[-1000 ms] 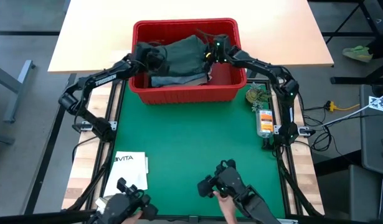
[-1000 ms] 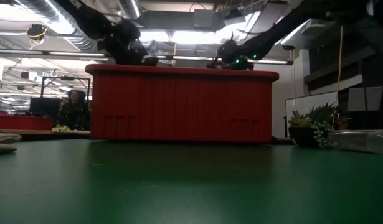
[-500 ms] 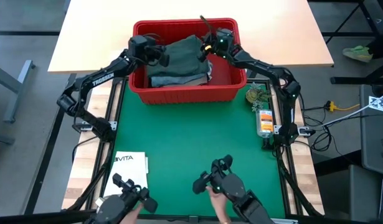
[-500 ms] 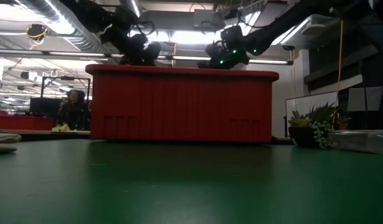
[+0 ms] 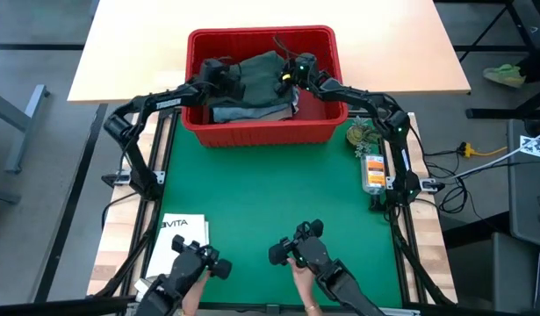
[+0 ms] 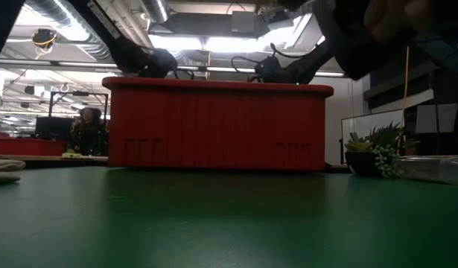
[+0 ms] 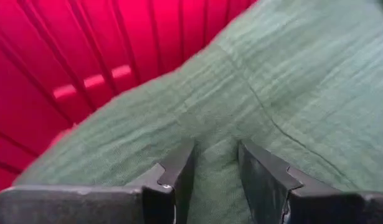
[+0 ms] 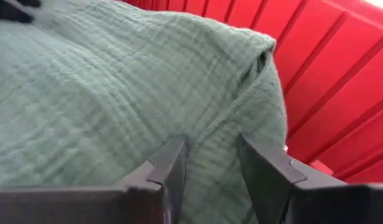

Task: Fold Laundry from Bin
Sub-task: Put the stack of folded clothes into the red bin, then return to Home Position

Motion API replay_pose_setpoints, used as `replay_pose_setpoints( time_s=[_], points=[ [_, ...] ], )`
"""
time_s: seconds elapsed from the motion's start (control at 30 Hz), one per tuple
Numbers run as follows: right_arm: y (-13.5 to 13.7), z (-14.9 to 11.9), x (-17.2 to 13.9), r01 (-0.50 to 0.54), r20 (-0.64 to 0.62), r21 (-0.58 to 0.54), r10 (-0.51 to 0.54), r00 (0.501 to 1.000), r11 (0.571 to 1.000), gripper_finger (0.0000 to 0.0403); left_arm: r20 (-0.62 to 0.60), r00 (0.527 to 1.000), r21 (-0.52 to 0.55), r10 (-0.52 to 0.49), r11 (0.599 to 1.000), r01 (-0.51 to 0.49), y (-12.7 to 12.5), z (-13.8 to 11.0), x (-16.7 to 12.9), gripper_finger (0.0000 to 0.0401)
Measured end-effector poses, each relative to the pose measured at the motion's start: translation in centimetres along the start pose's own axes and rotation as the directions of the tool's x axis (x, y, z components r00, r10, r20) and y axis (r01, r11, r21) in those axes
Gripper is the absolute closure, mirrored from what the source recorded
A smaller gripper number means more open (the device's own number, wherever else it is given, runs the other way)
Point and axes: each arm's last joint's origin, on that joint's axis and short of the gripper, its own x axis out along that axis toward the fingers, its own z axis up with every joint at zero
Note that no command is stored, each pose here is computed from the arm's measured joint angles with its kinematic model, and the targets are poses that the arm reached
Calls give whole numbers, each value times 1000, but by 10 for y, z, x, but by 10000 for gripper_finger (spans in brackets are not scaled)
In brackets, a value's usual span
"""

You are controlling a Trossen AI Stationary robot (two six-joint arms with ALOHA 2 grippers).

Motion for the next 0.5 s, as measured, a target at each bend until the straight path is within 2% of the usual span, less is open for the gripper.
replay_pose_setpoints(
  time_s=[0.1, 0.23, 0.33, 0.5],
  points=[
    [1, -3, 2, -2, -6, 0, 2, 1000, 1000, 256, -32, 999, -2, 4, 1000, -4, 2, -9, 10, 282],
    [1, -2, 2, -24, 13, 0, 24, 1000, 1000, 256, -18, 1000, -2, -6, 1000, 6, 1, -6, 8, 282],
    [0, 7, -3, -67, 55, -2, 67, 996, 998, 256, 26, 999, -7, -29, 1000, 29, 1, 7, -7, 282],
    [-10, 43, -33, -62, 140, -10, 63, 988, 998, 256, 158, 983, -11, -93, 995, 96, 1, 40, -49, 282]
  ],
)
